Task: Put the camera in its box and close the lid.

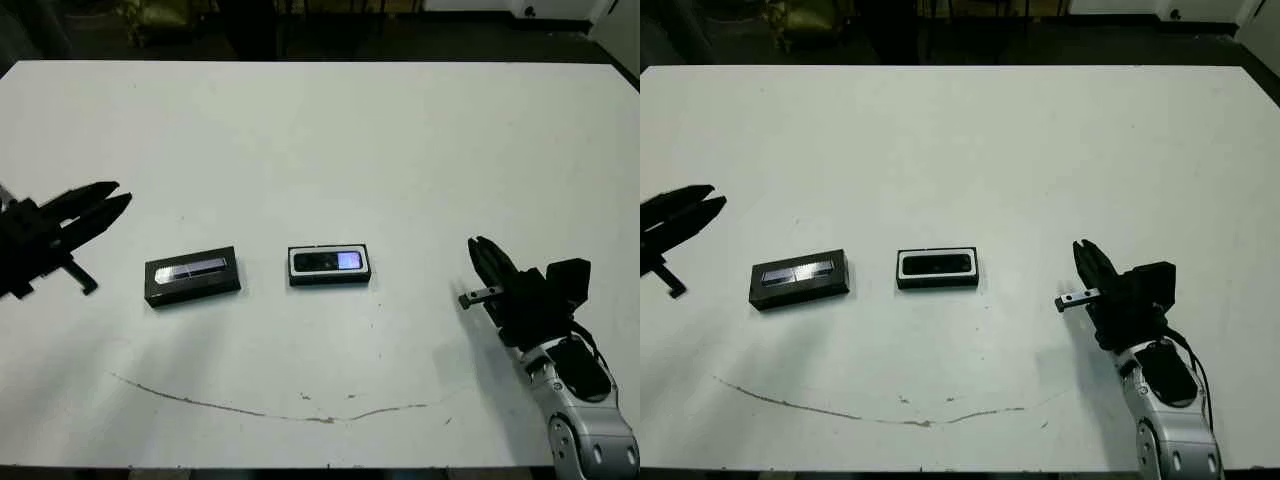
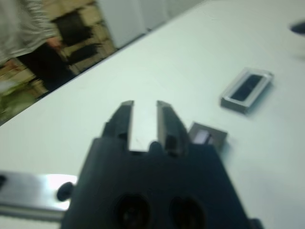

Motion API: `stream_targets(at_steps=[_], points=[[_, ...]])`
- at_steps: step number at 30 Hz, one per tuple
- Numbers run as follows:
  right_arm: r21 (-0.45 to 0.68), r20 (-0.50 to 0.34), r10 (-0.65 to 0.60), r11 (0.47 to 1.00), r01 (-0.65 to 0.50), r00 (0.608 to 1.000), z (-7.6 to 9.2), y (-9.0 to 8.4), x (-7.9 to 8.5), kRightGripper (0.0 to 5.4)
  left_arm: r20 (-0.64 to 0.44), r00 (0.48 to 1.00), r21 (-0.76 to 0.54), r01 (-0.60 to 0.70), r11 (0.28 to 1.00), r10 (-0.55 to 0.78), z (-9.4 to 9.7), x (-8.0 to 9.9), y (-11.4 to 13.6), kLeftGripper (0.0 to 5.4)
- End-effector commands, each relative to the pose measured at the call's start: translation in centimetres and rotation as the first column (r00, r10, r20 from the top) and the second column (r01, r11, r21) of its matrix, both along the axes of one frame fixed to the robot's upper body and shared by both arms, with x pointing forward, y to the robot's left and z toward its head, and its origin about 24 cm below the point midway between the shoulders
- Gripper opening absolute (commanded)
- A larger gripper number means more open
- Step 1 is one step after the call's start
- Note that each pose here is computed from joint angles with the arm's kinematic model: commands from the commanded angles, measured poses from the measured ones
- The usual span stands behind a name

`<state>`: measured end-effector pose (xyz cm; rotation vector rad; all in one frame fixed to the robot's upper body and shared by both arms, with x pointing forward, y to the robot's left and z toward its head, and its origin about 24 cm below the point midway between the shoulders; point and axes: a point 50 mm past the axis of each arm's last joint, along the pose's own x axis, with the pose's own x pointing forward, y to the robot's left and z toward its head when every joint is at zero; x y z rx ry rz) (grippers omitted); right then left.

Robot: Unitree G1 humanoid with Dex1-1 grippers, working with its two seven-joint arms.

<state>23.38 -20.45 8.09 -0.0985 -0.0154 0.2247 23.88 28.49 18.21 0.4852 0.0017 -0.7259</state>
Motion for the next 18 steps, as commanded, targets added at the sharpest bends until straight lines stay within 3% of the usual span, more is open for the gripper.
stream_targets(at_steps=[1, 10, 14, 18], points=[[-0.015, -0.037, -0.011, 1.0, 0.011, 0.999, -0.5, -0.5, -0.2, 0.0, -0.053, 0.996, 0.093, 0.081, 0.992, -0.077, -0.1, 0.4, 0.0, 2.13], [0.023, -0.027, -0.003, 1.0, 0.004, 1.0, -0.7, -1.0, -0.1, 0.0, -0.108, 0.957, 0.133, 0.282, 0.95, -0.269, -0.8, 1.2, -1.9, 4.32], [0.051, -0.017, 0.003, 0.999, -0.002, 1.0, -0.8, -1.2, 0.1, 0.0, -0.222, 0.926, 0.125, 0.337, 0.933, -0.305, -1.3, 1.1, -2.8, 5.3], [0.044, -0.013, -0.011, 0.999, 0.011, 1.0, -0.9, -1.2, 0.1, 0.0, -0.329, 0.886, 0.062, 0.365, 0.929, -0.326, -2.3, 1.0, -2.8, 5.39]])
